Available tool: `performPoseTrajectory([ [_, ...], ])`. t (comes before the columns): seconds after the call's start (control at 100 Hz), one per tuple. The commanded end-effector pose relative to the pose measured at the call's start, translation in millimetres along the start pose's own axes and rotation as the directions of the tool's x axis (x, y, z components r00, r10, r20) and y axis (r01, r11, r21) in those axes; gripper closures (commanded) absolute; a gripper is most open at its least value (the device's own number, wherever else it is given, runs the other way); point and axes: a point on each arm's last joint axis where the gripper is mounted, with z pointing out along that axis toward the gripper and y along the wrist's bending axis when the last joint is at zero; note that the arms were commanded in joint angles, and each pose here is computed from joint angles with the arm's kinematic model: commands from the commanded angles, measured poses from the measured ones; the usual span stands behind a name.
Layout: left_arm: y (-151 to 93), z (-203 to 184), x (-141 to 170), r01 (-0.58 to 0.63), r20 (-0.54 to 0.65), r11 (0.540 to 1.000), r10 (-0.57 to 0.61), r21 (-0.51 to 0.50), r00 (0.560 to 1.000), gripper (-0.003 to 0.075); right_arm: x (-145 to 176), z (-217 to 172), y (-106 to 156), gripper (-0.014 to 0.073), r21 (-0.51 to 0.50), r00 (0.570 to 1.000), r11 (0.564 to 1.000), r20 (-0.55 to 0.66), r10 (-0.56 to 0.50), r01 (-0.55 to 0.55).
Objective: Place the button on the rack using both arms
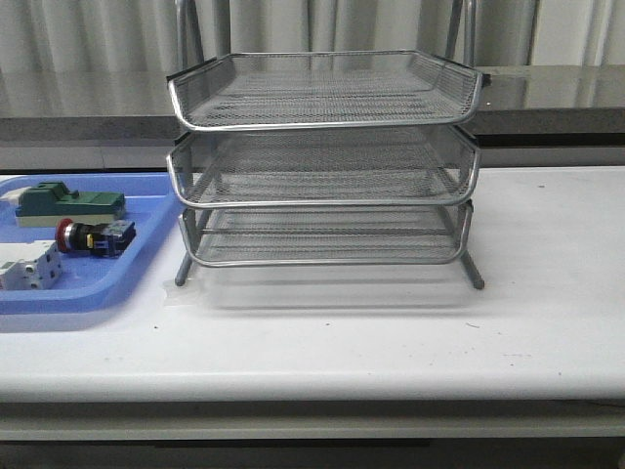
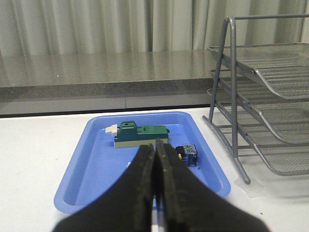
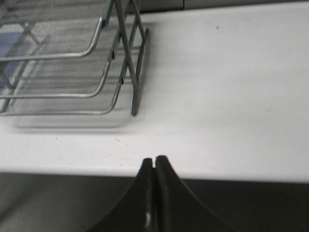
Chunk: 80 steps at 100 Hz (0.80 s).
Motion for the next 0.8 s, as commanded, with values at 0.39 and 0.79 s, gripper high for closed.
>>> performPoseTrajectory([
  [0.39, 0, -1, 7, 0.011, 0.068, 1.0, -0.011, -0.001, 0.998, 0.074, -34, 76, 13, 0.0645, -0.09, 0.944, 0.961, -0.227, 0.237, -0.263],
  [0.79, 0, -1, 7, 0.011, 0.068, 1.0, -0.011, -0.001, 0.998, 0.074, -38, 141, 21, 0.0169, -0.182, 0.868, 0.868, -0.292, 0.4, -0.461],
])
